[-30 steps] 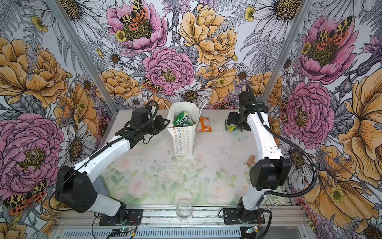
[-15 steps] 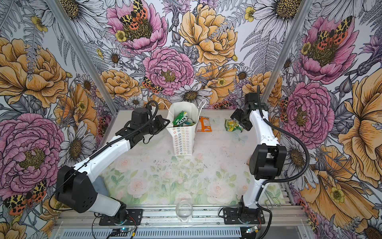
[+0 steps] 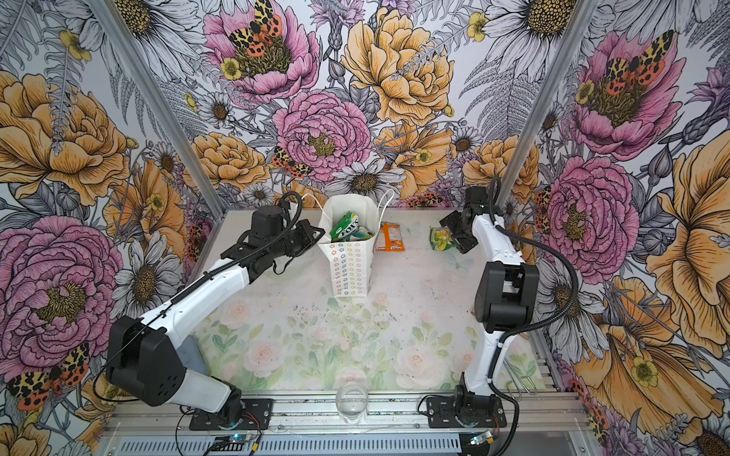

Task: Place the snacks into the paper bag
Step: 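Lower the right gripper and close it on the green Fox's Spring Tea packet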

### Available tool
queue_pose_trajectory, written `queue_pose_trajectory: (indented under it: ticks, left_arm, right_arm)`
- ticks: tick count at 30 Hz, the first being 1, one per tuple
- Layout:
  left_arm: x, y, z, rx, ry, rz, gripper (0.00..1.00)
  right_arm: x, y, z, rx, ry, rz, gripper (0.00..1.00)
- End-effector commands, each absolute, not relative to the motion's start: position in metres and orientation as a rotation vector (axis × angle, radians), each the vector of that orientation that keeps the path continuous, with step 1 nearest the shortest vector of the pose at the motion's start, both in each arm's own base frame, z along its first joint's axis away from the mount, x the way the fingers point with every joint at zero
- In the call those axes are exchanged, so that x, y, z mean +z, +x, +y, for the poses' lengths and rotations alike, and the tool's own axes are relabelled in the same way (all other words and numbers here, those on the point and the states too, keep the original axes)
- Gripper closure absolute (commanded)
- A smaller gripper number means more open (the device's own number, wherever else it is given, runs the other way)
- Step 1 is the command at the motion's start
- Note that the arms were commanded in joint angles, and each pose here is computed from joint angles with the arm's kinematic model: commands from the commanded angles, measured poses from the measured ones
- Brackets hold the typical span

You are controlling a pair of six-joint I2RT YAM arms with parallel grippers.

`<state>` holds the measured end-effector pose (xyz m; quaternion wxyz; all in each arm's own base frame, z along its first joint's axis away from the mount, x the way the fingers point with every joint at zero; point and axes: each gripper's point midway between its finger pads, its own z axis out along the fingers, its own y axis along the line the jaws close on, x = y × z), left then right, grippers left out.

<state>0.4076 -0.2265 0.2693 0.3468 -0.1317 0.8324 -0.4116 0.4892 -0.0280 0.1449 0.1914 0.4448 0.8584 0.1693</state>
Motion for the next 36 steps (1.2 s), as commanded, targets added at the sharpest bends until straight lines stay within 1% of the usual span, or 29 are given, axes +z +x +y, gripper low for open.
queue_pose_trajectory:
  ticks: [1, 11, 17, 36]
  left_arm:
    - [0.283, 0.408, -0.232, -1.097, -0.296, 2.117, 0.95]
    - [0.283, 0.409, -0.230, -1.096, -0.299, 2.118, 0.95]
    - [0.282, 0.410, -0.226, -1.092, -0.306, 2.120, 0.95]
    - [0.281, 0.413, -0.223, -1.088, -0.315, 2.121, 0.95]
  right_arm:
    - [0.139, 0.498, -0.037, 0.452, 1.322, 2.342, 0.14]
    - [0.112, 0.513, -0.042, 0.450, 1.430, 2.304, 0.13]
    - [0.102, 0.520, -0.040, 0.466, 1.434, 2.315, 0.13]
    - [0.066, 0.536, -0.056, 0.400, 1.509, 2.308, 0.14]
